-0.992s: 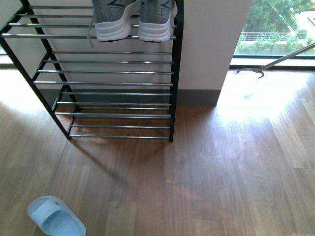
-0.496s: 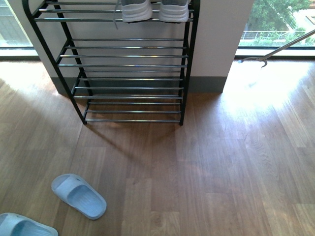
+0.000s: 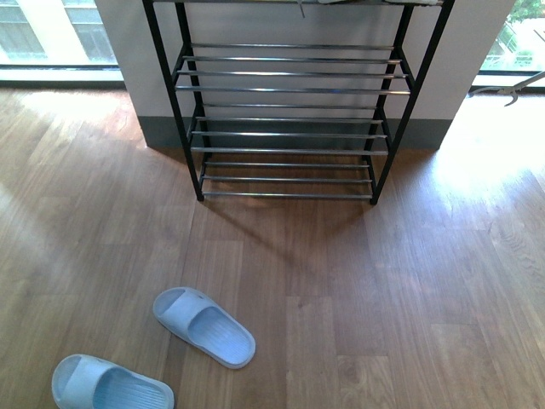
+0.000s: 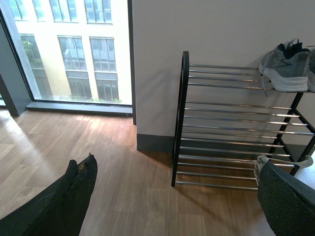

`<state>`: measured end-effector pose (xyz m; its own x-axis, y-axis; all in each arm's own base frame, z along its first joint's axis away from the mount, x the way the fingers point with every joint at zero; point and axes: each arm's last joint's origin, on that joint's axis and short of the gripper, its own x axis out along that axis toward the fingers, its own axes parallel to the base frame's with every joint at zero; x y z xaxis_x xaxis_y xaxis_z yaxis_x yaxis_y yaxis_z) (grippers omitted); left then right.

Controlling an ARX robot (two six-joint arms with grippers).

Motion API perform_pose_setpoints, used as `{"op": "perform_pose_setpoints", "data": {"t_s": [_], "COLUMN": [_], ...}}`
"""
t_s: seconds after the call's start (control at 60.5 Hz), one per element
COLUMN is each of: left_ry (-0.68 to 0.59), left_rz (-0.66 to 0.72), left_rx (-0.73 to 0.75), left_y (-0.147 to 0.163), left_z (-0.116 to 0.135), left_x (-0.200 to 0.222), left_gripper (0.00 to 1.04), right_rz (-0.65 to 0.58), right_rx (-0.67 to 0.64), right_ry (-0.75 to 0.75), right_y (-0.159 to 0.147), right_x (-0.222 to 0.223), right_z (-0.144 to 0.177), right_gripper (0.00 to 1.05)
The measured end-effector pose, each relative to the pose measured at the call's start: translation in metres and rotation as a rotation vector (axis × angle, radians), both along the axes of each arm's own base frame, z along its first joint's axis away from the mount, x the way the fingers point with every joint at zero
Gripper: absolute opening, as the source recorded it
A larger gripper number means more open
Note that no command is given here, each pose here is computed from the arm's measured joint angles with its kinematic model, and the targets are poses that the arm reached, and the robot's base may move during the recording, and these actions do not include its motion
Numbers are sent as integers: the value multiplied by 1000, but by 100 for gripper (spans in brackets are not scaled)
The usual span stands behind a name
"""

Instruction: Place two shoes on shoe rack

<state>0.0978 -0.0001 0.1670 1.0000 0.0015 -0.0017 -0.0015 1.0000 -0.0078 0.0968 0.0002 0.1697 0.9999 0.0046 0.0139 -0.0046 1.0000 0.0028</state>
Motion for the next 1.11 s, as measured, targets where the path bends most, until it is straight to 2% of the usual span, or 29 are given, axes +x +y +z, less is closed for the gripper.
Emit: {"op": "perform_pose_setpoints", "data": {"t_s": [1.108], "left_ry": [0], "left_rz": [-3], "left_rx": [0], "left_y": [0], "left_z": [0], "left_x": [0], "left_gripper": [95], "right_rz": [-6], "right_rx": [0], "right_ry": [0], "right_y": [0], "right_x": [0], "right_z": [0], "right_gripper": [96]}}
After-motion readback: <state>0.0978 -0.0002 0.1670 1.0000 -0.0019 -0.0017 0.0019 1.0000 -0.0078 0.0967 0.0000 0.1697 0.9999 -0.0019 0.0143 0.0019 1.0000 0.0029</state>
